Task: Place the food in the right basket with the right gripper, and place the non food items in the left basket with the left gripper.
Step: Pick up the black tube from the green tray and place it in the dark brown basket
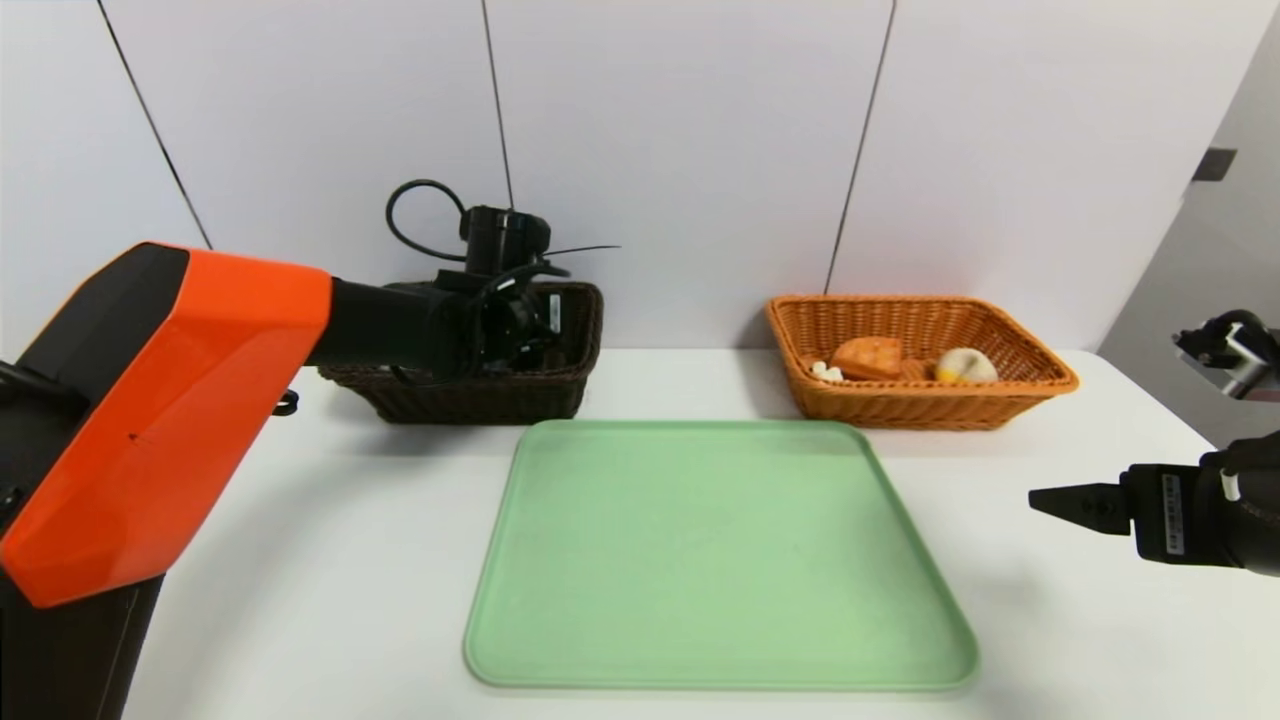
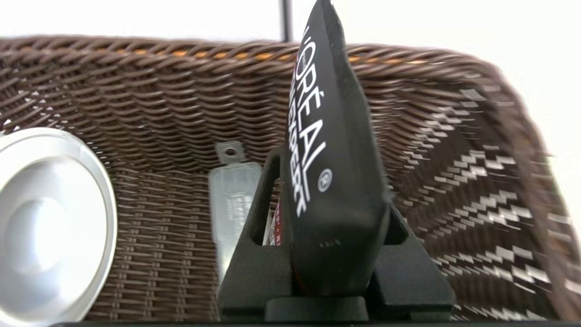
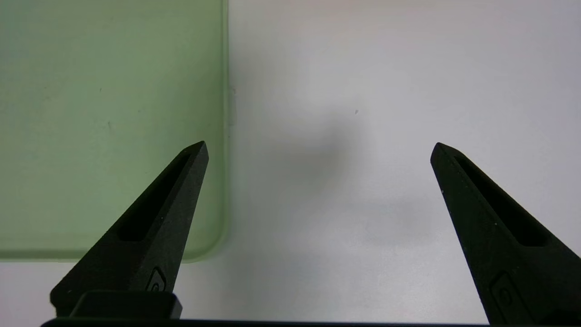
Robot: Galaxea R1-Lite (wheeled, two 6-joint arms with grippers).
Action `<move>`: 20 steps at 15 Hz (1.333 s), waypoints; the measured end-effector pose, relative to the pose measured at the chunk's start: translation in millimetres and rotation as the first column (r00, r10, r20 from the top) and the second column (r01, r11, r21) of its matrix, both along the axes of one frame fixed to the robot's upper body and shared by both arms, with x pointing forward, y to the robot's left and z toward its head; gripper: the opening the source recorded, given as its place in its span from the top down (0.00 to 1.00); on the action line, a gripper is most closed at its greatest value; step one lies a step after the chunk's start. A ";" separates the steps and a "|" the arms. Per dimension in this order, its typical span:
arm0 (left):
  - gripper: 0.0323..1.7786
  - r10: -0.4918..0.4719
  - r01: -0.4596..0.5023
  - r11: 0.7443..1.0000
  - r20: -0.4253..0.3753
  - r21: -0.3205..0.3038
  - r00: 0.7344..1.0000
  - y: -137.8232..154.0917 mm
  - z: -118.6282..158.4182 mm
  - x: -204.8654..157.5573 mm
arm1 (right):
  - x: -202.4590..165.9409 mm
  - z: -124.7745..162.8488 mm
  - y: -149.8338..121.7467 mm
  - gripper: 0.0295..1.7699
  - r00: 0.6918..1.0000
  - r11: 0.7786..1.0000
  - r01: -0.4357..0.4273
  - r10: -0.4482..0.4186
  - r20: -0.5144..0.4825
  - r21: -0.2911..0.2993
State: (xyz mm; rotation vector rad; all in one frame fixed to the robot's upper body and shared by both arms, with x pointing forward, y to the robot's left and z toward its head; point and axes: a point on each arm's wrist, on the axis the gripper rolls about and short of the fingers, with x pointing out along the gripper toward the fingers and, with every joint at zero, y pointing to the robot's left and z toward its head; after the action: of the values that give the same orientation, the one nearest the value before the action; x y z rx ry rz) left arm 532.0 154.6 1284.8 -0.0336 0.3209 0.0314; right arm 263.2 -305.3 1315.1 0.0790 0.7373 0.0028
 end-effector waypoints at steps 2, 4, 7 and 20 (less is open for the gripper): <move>0.80 0.005 -0.005 1.000 0.001 0.002 1.000 -2.0 -4.2 3.3 | 0.1 -0.1 0.0 0.04 1.000 1.000 -0.001 0.001 -0.001 -0.001; 0.80 0.011 -0.011 1.000 0.004 0.001 1.000 -1.3 -5.9 6.9 | 0.1 -0.1 0.1 0.04 1.000 1.000 -0.001 0.001 -0.001 -0.001; 0.80 0.011 -0.011 1.000 0.004 0.002 1.000 -2.1 -7.4 8.4 | 0.0 0.0 0.1 0.04 1.000 1.000 -0.002 0.002 0.000 -0.001; 0.31 0.032 -0.032 0.999 0.032 -0.005 0.999 1.8 0.1 14.5 | -0.1 1.0 0.1 0.04 1.000 1.000 -0.007 0.008 0.004 -0.010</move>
State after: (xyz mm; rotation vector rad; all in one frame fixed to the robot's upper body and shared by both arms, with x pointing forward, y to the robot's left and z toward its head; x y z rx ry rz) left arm 546.5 156.4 1284.9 -0.0436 0.2880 0.0620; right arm 263.1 -305.2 1316.2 0.0672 0.7338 0.0066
